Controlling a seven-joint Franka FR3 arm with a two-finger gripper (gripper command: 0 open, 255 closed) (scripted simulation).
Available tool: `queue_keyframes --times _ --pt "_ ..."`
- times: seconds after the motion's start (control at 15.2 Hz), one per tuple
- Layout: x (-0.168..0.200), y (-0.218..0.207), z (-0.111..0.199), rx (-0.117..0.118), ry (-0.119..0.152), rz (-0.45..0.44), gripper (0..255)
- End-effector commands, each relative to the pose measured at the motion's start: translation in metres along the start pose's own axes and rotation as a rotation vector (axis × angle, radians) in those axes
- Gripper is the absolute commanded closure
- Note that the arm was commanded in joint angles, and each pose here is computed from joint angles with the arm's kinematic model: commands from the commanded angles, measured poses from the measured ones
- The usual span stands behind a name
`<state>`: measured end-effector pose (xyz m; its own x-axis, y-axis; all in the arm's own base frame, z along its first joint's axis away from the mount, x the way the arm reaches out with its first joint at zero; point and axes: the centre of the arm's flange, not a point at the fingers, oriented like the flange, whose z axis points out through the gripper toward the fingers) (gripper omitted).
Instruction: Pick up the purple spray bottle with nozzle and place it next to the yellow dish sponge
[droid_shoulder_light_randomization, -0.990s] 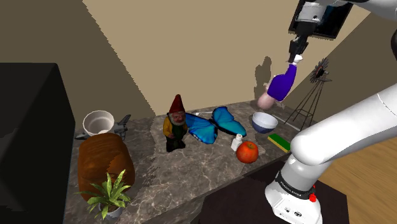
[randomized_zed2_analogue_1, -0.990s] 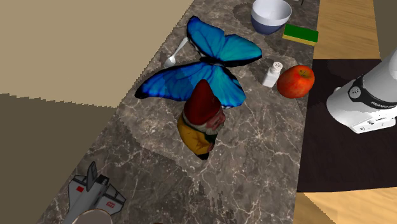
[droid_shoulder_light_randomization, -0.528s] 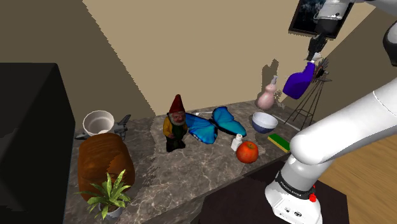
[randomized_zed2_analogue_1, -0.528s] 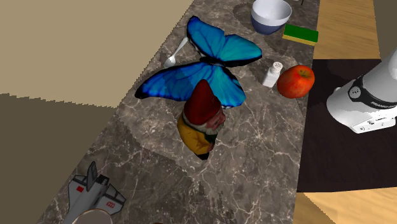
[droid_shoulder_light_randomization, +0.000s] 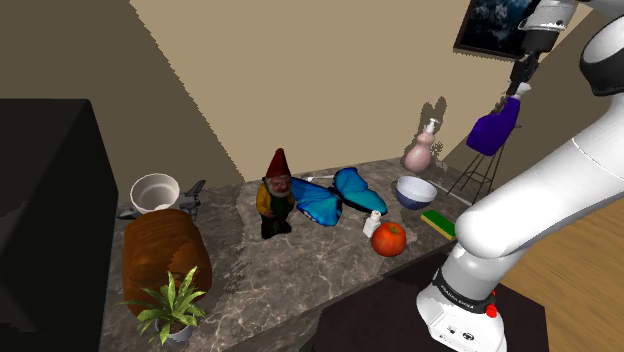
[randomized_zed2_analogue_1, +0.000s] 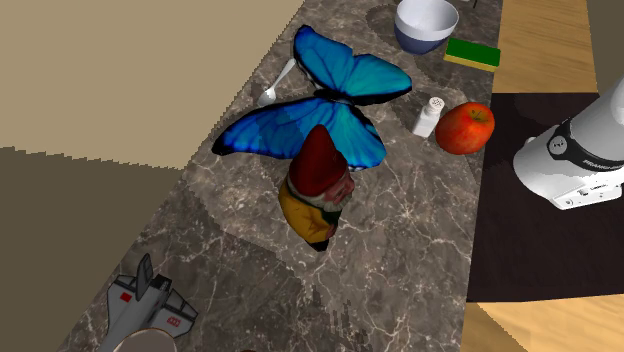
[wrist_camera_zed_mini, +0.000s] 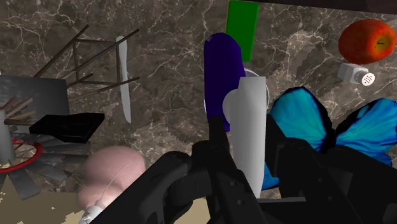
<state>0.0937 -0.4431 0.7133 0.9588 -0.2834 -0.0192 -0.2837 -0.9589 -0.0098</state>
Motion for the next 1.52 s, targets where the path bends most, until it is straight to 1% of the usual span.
queue_keyframes --times 0.0,1.45 --pt "0.0 0.0 0.009 0.0 0.0 -0.001 255" --pt "0.002 0.002 0.125 0.0 0.0 -0.001 255"
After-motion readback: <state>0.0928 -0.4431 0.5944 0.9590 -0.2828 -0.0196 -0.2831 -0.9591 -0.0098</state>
